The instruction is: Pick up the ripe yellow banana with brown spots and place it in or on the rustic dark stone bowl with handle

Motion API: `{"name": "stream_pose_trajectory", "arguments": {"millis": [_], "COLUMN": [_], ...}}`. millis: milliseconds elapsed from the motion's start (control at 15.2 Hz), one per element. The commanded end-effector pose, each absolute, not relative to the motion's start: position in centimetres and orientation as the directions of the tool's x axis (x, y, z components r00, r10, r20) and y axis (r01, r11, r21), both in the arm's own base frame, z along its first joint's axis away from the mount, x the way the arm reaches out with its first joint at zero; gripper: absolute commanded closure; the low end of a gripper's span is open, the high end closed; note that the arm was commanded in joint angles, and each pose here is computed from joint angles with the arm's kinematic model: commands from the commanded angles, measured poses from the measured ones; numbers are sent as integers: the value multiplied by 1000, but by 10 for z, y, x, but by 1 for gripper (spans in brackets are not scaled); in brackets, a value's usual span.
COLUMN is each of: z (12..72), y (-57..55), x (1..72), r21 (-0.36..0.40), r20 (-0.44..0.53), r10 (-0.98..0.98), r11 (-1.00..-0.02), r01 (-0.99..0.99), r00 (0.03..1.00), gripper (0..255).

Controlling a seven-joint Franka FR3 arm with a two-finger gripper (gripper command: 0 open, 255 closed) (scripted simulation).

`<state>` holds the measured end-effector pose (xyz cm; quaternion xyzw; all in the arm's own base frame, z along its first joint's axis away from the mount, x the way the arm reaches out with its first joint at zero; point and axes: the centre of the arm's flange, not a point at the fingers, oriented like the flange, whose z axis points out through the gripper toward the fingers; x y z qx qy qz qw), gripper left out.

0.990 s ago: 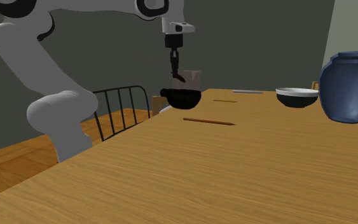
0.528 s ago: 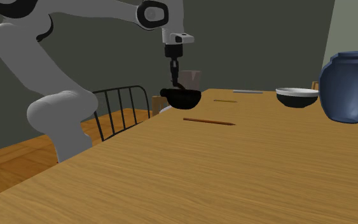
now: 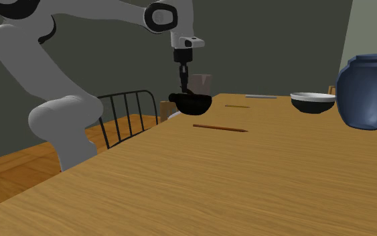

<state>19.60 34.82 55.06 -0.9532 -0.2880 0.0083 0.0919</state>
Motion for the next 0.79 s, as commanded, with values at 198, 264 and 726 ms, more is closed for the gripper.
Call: {"name": "stream_pose_trajectory", "arguments": {"millis": [198,264,726], "z": [551,551,600], "y": [348,348,340], "x": [196,196,199], "r21": [-180,-180,-180], "r20": [37,37,37], "r10": [551,551,551], "r11": [-817,-817,-817], "r01": [548,548,548], "r00": [834,834,834], "gripper": [0,0,0]}}
